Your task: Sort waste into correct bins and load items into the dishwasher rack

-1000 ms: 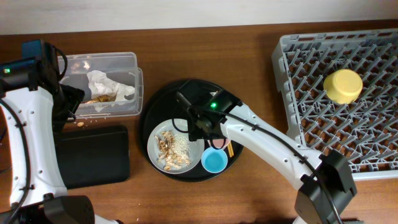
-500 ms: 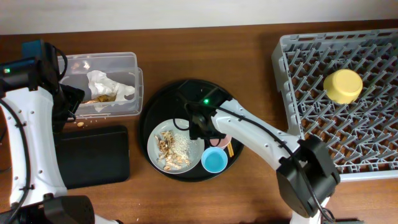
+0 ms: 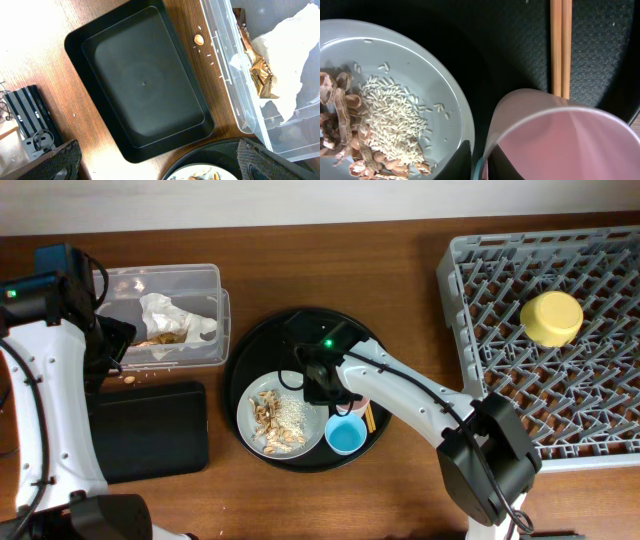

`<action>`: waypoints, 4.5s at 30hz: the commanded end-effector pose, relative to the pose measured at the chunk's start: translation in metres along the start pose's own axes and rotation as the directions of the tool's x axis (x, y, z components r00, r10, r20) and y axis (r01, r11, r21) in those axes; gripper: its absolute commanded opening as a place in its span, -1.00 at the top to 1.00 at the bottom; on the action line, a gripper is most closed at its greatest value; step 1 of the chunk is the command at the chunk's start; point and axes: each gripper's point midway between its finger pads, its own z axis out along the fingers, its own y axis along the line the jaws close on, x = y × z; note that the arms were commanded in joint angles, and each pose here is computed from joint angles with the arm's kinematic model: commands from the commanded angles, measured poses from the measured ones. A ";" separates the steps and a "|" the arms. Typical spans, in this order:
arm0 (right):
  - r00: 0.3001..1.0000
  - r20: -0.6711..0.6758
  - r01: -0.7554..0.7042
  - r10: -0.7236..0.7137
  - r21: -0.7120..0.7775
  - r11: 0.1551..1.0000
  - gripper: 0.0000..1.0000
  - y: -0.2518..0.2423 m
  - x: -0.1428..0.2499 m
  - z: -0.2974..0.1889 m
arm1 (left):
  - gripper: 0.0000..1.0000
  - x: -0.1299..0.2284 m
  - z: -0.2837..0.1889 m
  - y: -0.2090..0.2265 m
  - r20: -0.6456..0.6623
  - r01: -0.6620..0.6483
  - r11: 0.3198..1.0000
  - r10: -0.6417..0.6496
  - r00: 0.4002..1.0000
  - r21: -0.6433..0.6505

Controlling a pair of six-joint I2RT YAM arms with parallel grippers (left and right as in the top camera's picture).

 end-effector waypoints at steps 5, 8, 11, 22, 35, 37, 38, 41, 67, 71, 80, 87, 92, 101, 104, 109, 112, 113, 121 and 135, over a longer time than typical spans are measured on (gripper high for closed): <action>0.999 0.037 0.006 -0.005 -0.024 1.000 0.92 0.008 -0.019 -0.034 | -0.98 -0.004 -0.006 0.006 0.026 0.022 1.000 -0.022 0.999 0.007; 0.996 0.092 0.007 -0.002 -0.049 0.999 0.92 -0.008 -0.047 -0.088 | -0.98 -0.004 -0.006 0.007 0.026 0.022 1.000 -0.022 0.999 0.007; 0.989 0.141 -0.031 0.041 -0.067 0.997 0.92 -0.038 -0.070 -0.133 | -0.98 -0.004 -0.006 0.006 0.026 0.022 1.000 -0.022 0.999 0.007; 0.940 0.193 -0.243 0.282 -0.203 0.949 0.92 -0.248 -0.083 -0.239 | -0.98 -0.004 -0.006 0.006 0.026 0.022 1.000 -0.022 0.999 0.007; 0.843 0.198 -0.122 0.500 -0.834 0.538 0.92 -0.352 -0.068 -0.205 | -0.98 -0.004 -0.006 0.006 0.026 0.022 1.000 -0.022 0.999 0.007; 0.799 0.174 -0.112 0.576 -0.897 0.427 0.92 -0.366 -0.073 -0.187 | -0.98 -0.004 -0.006 0.006 0.026 0.022 1.000 -0.022 0.999 0.007; 0.785 0.157 -0.101 0.599 -0.922 0.374 0.92 -0.369 -0.076 -0.177 | -0.98 -0.004 -0.006 0.006 0.026 0.022 1.000 -0.022 0.999 0.007; 0.782 0.112 -0.110 0.613 -0.944 0.312 0.92 -0.369 -0.079 -0.152 | -0.98 -0.004 -0.006 0.006 0.026 0.022 1.000 -0.022 0.999 0.007; 0.696 -0.295 -0.530 0.655 -0.826 0.192 0.91 -0.414 -0.011 -0.039 | -0.98 -0.004 -0.006 0.006 0.026 0.022 1.000 -0.022 0.999 0.007; 0.676 -0.309 -0.549 0.669 -0.817 0.177 0.76 -0.420 -0.001 -0.049 | -0.98 -0.004 -0.006 0.007 0.026 0.022 1.000 -0.022 0.999 0.007; 0.699 -0.150 -0.510 0.699 -0.791 0.340 0.01 -0.420 0.000 -0.109 | -0.98 -0.004 -0.006 0.006 0.026 0.022 1.000 -0.022 0.999 0.007; 0.648 0.051 -0.622 0.760 -0.539 0.567 -0.01 -0.427 0.014 -0.170 | -0.98 -0.004 -0.006 0.006 0.026 0.022 1.000 -0.022 0.999 0.007; 0.727 0.110 -0.575 0.678 -0.443 0.688 0.70 -0.396 -0.009 -0.172 | -0.98 -0.004 -0.006 0.006 0.026 0.022 1.000 -0.022 0.999 0.007; 0.809 0.052 -0.580 0.585 -0.092 0.810 0.92 -0.359 -0.059 -0.093 | -0.98 -0.004 -0.006 0.006 0.026 0.022 1.000 -0.022 0.999 0.007; 0.791 0.026 -0.611 0.611 0.004 0.791 0.92 -0.365 -0.057 -0.074 | -0.98 -0.004 -0.006 0.006 0.026 0.022 1.000 -0.022 0.999 0.007; 0.762 0.025 -0.644 0.648 0.133 0.753 0.92 -0.384 -0.048 -0.062 | -0.98 -0.004 -0.006 0.006 0.026 0.022 1.000 -0.022 0.999 0.007; 0.763 0.039 -0.641 0.645 0.177 0.747 0.92 -0.391 -0.044 -0.067 | -0.98 -0.004 -0.006 0.006 0.026 0.022 1.000 -0.022 0.999 0.007; 0.763 0.037 -0.640 0.645 0.187 0.746 0.92 -0.392 -0.042 -0.068 | -0.98 -0.004 -0.006 0.006 0.026 0.022 1.000 -0.022 0.999 0.007; 0.767 0.017 -0.640 0.642 0.099 0.762 0.92 -0.378 -0.050 -0.066 | -0.98 -0.004 -0.006 0.006 0.026 0.022 1.000 -0.022 0.999 0.007; 0.825 -0.018 -0.565 0.565 0.018 0.825 0.92 -0.365 -0.056 -0.060 | -0.98 -0.004 -0.006 0.006 0.026 0.022 1.000 -0.022 0.999 0.007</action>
